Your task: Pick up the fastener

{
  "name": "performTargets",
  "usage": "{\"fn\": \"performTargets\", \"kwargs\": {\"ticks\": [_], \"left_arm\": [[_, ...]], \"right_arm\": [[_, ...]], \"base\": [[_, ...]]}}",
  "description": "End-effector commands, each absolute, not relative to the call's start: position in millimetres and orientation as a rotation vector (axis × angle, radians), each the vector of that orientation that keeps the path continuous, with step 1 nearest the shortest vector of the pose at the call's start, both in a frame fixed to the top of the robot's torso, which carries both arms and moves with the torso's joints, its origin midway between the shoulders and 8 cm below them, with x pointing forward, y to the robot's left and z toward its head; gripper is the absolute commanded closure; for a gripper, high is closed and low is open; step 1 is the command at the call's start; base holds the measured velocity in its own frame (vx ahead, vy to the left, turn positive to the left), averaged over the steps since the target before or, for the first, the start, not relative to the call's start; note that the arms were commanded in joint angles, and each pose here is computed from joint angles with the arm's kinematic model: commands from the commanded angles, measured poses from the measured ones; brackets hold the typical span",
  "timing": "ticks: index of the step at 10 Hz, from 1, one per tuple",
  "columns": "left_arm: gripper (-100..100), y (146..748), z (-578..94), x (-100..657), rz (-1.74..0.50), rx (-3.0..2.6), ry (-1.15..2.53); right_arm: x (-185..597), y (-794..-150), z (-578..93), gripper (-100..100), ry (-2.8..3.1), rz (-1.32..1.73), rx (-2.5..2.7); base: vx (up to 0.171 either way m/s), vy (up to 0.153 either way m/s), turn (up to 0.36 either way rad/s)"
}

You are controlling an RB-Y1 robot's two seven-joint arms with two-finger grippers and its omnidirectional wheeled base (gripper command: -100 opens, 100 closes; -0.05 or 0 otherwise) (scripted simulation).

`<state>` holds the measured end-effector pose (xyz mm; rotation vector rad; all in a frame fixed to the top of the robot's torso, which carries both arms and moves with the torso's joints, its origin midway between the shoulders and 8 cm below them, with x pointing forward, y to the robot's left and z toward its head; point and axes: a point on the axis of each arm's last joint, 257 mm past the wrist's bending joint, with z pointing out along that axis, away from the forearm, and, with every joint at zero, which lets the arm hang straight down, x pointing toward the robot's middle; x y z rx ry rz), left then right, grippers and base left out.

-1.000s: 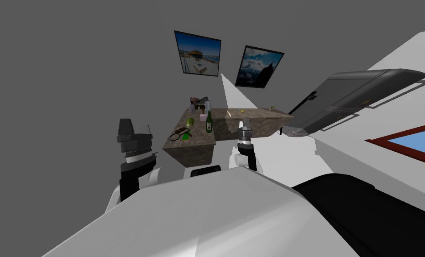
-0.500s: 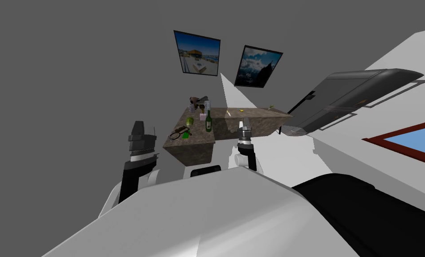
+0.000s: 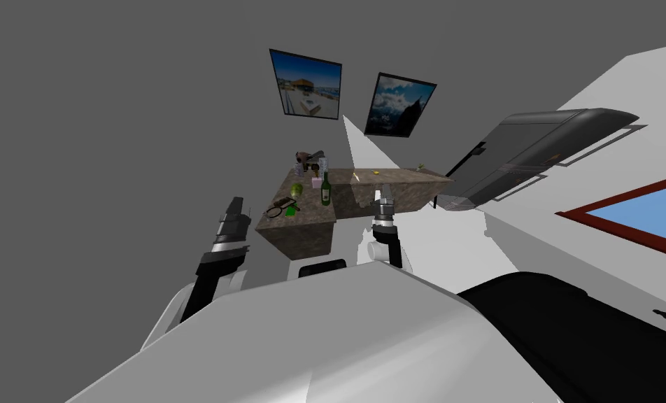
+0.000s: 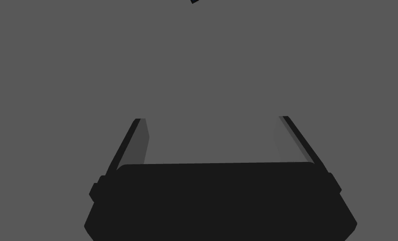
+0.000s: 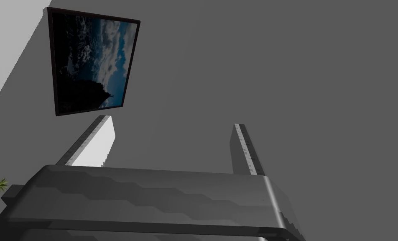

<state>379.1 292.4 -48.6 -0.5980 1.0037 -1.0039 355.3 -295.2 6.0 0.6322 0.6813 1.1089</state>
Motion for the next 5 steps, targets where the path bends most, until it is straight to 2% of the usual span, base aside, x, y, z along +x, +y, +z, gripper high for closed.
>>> {"fn": "performTargets", "kwargs": {"ticks": [1, 5], "left_arm": [[-100, 293, -62, 385, -0.988, -0.609, 1.032], [-100, 308, -110, 399, -0.896, -0.662, 1.173]], "right_arm": [[355, -295, 6, 0, 0.681, 1.109, 0.632], [355, -295, 6, 0, 0.681, 1.109, 0.632]], "base": [[-0.01, 0.016, -0.012], [-0.001, 0.014, -0.041]]}}
